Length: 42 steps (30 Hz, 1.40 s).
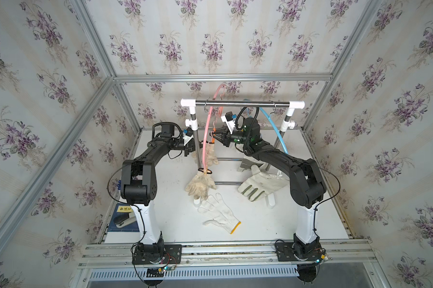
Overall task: Clip the gloves onto a hanger to dry
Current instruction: Clamp the glove onto the hanger.
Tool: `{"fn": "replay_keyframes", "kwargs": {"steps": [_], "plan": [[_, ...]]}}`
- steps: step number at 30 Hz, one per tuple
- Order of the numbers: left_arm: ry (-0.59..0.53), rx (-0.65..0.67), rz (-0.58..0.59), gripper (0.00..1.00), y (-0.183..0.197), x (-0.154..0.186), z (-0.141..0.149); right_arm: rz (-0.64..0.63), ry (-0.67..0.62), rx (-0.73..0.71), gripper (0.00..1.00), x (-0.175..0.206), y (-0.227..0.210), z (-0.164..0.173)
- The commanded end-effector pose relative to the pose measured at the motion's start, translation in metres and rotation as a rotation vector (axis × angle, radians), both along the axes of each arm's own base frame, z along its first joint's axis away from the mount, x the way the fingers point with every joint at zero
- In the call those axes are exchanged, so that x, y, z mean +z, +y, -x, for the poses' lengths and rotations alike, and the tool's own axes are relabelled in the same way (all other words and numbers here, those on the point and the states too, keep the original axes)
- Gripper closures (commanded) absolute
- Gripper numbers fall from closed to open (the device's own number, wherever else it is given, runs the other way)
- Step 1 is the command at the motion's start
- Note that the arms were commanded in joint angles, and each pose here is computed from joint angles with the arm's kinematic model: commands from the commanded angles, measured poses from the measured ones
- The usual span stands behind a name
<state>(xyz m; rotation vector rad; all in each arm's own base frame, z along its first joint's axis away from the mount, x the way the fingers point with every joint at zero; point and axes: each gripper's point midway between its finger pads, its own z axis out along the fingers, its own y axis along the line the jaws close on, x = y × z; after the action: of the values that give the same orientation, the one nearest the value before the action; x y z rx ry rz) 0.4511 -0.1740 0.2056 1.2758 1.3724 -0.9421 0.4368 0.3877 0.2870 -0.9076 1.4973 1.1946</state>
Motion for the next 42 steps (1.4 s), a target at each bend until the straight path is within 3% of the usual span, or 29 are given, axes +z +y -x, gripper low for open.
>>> {"fn": "replay_keyframes", "kwargs": {"steps": [1,9,42], "plan": [[-0.003,-0.001,0.016,1.00,-0.003,0.007,-0.004,-0.023,-0.014,-0.005,0.89,0.008,0.000,-0.003],[-0.003,0.009,0.026,1.00,-0.005,0.015,-0.008,-0.027,-0.014,-0.006,0.94,0.008,0.000,-0.003],[-0.035,-0.049,0.042,1.00,-0.014,0.040,0.003,-0.027,-0.008,0.002,0.96,0.003,0.002,-0.005]]}}
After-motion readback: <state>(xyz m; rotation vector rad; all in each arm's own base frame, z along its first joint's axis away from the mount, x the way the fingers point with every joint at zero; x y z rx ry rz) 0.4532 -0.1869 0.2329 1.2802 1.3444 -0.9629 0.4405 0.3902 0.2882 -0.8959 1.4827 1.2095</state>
